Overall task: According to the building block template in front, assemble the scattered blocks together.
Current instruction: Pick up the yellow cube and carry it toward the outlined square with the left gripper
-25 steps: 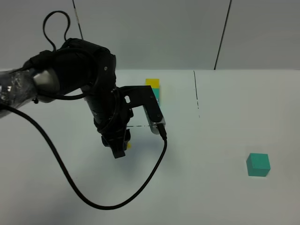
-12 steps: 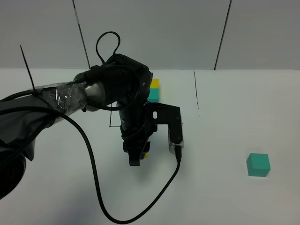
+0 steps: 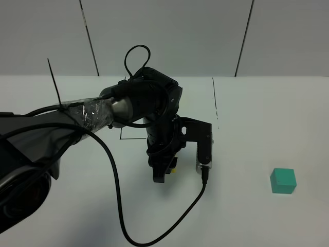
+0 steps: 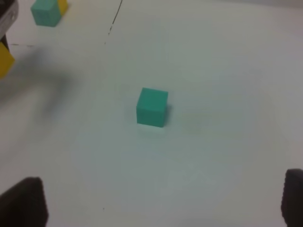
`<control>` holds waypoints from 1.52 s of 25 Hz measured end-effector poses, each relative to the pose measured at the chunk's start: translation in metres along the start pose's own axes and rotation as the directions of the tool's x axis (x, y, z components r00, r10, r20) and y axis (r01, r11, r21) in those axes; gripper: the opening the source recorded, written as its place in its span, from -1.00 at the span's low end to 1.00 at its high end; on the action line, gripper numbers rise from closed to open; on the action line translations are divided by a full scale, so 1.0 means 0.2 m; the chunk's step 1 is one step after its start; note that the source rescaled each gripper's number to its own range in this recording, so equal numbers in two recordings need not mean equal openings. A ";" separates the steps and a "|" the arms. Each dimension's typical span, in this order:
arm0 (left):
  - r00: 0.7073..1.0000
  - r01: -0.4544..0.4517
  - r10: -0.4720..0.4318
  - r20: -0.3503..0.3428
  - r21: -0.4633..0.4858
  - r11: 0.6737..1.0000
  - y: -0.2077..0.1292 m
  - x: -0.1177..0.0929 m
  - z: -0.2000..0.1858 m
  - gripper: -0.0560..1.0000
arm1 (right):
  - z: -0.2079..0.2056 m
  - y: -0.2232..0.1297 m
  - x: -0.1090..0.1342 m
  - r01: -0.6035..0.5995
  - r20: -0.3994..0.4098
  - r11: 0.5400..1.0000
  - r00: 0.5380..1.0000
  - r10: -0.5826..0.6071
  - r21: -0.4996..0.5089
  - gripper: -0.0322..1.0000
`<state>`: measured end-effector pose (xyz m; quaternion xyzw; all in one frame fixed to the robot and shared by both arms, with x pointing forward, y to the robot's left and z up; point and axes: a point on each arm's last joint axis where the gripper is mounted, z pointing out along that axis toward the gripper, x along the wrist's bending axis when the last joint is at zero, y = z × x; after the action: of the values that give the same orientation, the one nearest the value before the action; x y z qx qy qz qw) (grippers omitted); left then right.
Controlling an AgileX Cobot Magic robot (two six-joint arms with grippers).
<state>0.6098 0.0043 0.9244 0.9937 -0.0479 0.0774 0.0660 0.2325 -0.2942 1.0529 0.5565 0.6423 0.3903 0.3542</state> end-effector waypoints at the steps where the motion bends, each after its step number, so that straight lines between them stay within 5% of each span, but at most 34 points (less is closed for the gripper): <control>1: 1.000 -0.001 0.001 0.004 0.002 1.000 0.01 0.01 0.01 -0.89 | 0.00 0.00 0.00 0.000 0.000 1.000 1.000 0.000 0.000 1.00; 14: 0.998 -0.005 0.002 0.060 0.042 0.999 0.02 0.04 0.17 -0.89 | 0.00 0.00 0.00 0.000 0.000 1.000 1.000 0.000 0.000 1.00; 38: 0.998 0.015 -0.019 0.065 0.048 0.999 0.02 0.04 0.20 -0.89 | 0.00 0.00 0.00 0.000 0.000 1.000 1.000 0.000 0.000 1.00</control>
<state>0.6233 -0.0061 0.8877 0.9973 -0.0397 0.0456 0.0413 0.2325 -0.2942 1.0529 0.5565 0.6423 0.3903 0.3542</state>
